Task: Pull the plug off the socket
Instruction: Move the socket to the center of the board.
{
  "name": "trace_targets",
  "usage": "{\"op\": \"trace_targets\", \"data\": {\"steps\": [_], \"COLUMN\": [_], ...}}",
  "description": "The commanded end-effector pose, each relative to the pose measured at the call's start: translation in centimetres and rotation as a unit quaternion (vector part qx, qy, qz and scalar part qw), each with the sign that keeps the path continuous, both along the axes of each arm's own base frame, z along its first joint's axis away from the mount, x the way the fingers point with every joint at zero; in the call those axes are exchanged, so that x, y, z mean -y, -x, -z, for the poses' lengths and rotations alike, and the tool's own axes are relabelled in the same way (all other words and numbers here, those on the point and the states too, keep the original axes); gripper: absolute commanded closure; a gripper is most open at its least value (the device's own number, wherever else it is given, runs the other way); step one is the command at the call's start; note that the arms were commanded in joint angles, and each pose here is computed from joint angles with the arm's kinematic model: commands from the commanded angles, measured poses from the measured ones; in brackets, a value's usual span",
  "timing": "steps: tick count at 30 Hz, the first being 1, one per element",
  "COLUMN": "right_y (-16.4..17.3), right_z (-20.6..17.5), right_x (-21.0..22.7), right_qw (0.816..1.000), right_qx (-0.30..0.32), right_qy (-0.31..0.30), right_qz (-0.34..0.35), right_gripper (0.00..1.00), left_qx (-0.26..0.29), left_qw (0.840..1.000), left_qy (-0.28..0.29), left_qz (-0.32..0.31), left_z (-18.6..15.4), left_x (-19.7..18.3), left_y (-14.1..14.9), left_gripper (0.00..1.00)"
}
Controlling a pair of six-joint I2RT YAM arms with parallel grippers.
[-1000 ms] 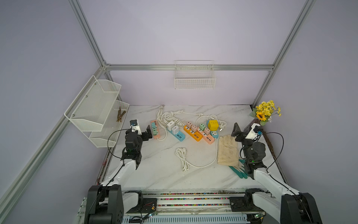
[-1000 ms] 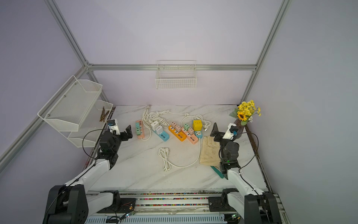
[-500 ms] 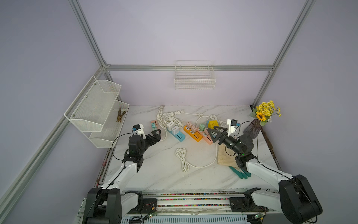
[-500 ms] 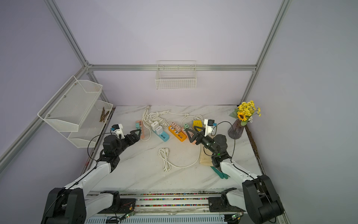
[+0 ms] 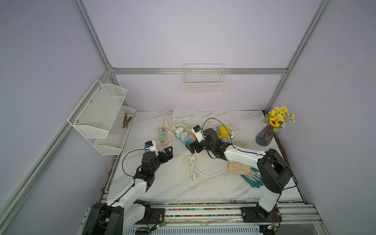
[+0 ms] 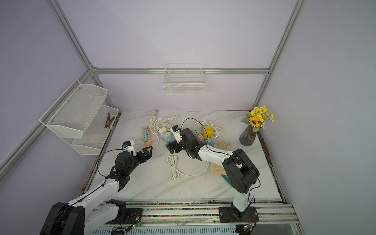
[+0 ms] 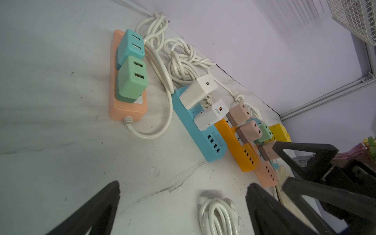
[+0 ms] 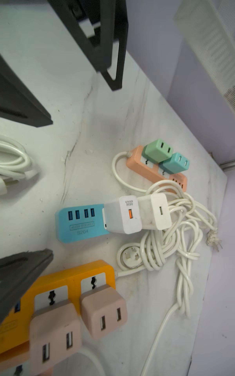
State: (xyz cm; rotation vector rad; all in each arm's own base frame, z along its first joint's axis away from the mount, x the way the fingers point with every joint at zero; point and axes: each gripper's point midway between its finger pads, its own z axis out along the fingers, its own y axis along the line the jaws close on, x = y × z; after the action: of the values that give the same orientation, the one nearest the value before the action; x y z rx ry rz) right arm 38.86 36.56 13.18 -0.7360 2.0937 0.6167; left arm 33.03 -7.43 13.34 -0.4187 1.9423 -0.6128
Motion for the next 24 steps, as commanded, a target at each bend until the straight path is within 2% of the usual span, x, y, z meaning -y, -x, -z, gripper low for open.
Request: {"op": "trace_targets", "data": {"steps": [1, 5, 10, 13, 19, 24], "right_y": [-1.0, -2.6, -5.3, -6.2, -7.2, -7.1], "right_z": [3.5, 5.6, 6.7, 7.2, 8.2, 9.4], "right_x": [0.6, -0.3, -0.4, -0.9, -1.5, -1.7], "right_qw": [0.995, 0.99, 0.985, 0.984, 0.982, 0.981], "right_qx": [-0.02, -0.031, -0.024, -0.02, -0.026, -0.037], "right_qy": [0.099, 0.134, 0.164, 0.175, 0.184, 0.184], "right_qz": [0.006, 0.005, 0.044, 0.043, 0.046, 0.04], "right_gripper": [0.01, 0.01, 0.01, 0.0, 0.08, 0.2], "left_qx": [0.055, 0.066, 0.068, 0.067, 0.069, 0.071], "left_qw": [0.998, 0.997, 0.997, 0.997, 0.997, 0.997], "left_qy": [0.004, 0.004, 0.006, 0.009, 0.012, 0.014], "left_qz": [-0.025, -0.033, -0.033, -0.032, -0.031, -0.031], "left_z": [-2.8, -3.3, -3.3, -3.1, -3.3, -3.4], "left_x": [-0.7, -1.1, -1.1, -1.0, -1.0, -1.0], "left_y": [-0.6, -0.3, -0.3, -0.3, -0.3, -0.2], "left_gripper": [0.0, 0.0, 0.0, 0.0, 0.0, 0.0]}}
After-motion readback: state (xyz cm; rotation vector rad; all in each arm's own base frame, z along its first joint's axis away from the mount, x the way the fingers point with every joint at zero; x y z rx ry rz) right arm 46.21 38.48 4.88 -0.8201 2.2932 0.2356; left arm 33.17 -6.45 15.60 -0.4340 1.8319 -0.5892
